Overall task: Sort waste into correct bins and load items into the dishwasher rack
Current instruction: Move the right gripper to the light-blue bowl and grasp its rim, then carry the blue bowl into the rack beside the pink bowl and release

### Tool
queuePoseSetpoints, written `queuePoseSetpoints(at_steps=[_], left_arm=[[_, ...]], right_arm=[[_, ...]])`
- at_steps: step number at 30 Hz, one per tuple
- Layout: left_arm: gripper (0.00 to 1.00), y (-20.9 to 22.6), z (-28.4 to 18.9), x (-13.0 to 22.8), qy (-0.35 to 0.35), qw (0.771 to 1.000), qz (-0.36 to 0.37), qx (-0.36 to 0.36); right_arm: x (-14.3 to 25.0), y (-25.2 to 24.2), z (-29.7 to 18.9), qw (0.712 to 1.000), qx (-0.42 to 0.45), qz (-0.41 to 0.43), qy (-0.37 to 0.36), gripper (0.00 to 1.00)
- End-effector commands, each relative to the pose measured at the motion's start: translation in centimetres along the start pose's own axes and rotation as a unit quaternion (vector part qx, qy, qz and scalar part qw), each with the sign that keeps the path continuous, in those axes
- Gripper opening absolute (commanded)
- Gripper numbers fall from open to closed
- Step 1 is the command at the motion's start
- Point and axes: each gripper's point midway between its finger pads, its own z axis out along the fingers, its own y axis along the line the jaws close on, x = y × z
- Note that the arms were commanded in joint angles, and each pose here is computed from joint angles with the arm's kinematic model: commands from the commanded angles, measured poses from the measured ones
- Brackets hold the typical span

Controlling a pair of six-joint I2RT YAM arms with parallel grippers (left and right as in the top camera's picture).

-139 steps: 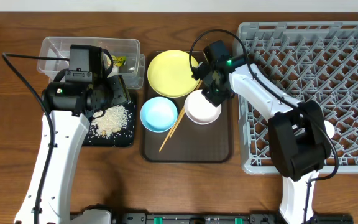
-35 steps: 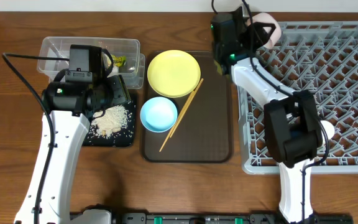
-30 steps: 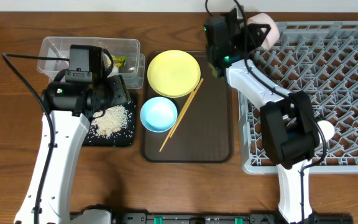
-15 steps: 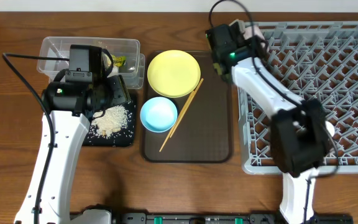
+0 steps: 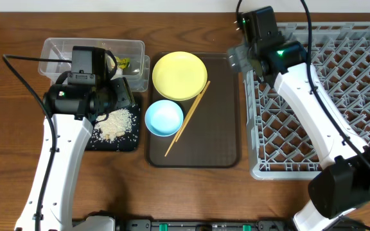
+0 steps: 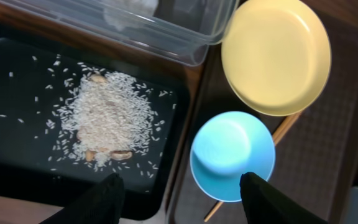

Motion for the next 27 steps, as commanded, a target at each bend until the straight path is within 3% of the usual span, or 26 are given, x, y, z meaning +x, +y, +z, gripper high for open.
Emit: queuePoseSetpoints(at_steps=[1, 5, 9, 11, 13, 15, 27], left_arm=[[0.63, 2.1, -0.3, -0.5, -0.015, 0.998, -0.023, -0.054], [0.64, 5.8, -0.8, -0.5, -0.019, 0.989, -0.085, -0.117], [0.64, 9.0, -1.2, -0.5, -0.012, 0.980, -0.149, -0.133], [0.64, 10.1, -1.3, -0.5, -0.009, 0.976, -0.174, -0.128], [0.64, 11.0, -1.5, -0.6, -0.008, 0.973, -0.193, -0.124], [0.64, 11.7, -1.6, -0.6, -0.008, 0.970, -0.209, -0.122], [0.64, 12.0, -1.6, -0.6, -0.006, 0.969, -0.217, -0.116]], right_arm=[[0.0, 8.4, -1.4, 0.976, -0.220, 0.000, 0.001, 0.99], [1.5, 13.2, -1.6, 0.952, -0.304, -0.012, 0.031, 0.99], [2.9, 15.8, -0.6, 0.948, -0.312, -0.012, 0.064, 0.98], [3.9, 17.3, 0.3, 0.946, -0.313, -0.015, 0.084, 0.89], [5.1, 18.8, 1.1, 0.942, -0.318, -0.022, 0.105, 0.68], [6.3, 19.8, 2.3, 0.943, -0.306, -0.009, 0.132, 0.60], [12.6, 22.2, 7.8, 0.943, -0.236, 0.007, 0.235, 0.44]])
